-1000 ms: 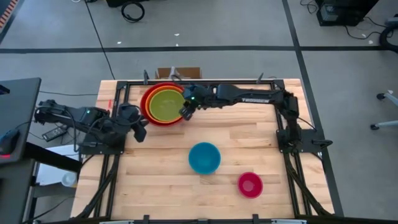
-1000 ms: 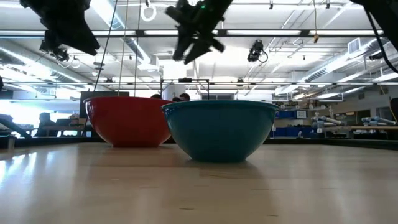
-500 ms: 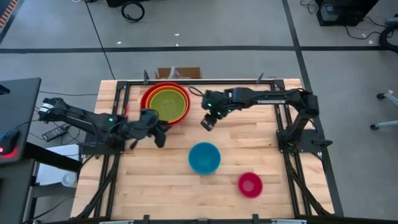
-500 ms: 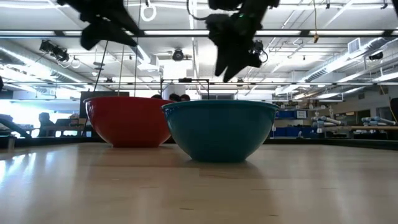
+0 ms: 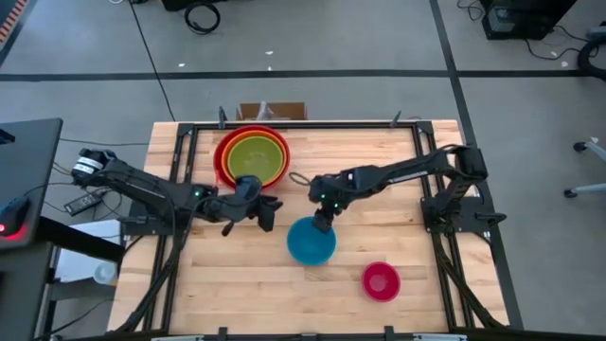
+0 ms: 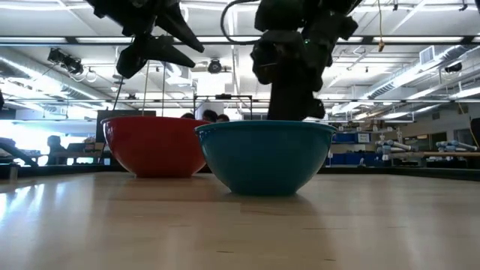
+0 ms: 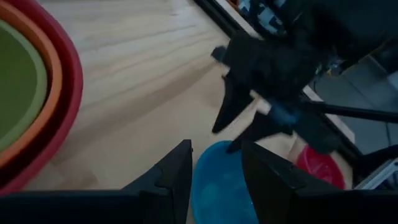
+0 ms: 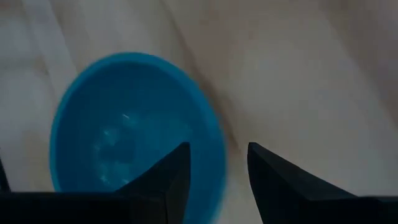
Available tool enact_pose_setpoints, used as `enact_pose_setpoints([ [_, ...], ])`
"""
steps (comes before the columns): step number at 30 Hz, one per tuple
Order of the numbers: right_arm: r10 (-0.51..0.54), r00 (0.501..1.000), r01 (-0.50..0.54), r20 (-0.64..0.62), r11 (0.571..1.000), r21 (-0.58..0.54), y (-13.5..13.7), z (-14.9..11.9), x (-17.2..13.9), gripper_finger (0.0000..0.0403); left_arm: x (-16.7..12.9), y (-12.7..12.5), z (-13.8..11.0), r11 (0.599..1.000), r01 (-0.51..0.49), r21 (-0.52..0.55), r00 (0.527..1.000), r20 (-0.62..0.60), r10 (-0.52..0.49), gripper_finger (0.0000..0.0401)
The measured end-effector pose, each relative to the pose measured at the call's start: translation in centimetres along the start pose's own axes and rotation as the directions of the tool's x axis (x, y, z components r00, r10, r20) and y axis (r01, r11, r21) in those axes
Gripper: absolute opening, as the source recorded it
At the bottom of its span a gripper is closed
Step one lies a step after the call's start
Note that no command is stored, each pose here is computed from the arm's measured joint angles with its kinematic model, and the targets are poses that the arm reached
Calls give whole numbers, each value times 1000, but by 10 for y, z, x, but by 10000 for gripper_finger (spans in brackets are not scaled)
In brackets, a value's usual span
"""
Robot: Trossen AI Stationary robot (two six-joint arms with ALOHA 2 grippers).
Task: Nest bowls inside each other
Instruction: Stack the blue bowl on top of the green bowl
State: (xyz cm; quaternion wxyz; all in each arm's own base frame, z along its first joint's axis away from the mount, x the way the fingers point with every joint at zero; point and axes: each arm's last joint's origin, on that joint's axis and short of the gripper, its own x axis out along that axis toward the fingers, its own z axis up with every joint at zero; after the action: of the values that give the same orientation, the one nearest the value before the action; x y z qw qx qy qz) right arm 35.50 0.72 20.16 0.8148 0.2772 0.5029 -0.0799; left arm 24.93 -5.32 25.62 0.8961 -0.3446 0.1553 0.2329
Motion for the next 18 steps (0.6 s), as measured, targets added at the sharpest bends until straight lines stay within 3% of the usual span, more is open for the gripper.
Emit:
enact_pose_setpoints([
  [9,-46,997,43,-66,998,-45,-2,-8,34,152,-4,-5,-5,996,30,-82,999,-13,-31,142],
  [12,-48,996,42,-73,996,-78,-1,-10,37,108,-5,-7,-6,995,50,-89,998,-17,-52,142],
  [15,-28,997,21,-68,994,-105,0,-9,37,33,-9,-8,-3,994,73,-85,997,-18,-75,142],
  [18,6,998,-13,-66,993,-118,1,-6,34,19,-16,-7,1,995,84,-45,996,-19,-85,141],
])
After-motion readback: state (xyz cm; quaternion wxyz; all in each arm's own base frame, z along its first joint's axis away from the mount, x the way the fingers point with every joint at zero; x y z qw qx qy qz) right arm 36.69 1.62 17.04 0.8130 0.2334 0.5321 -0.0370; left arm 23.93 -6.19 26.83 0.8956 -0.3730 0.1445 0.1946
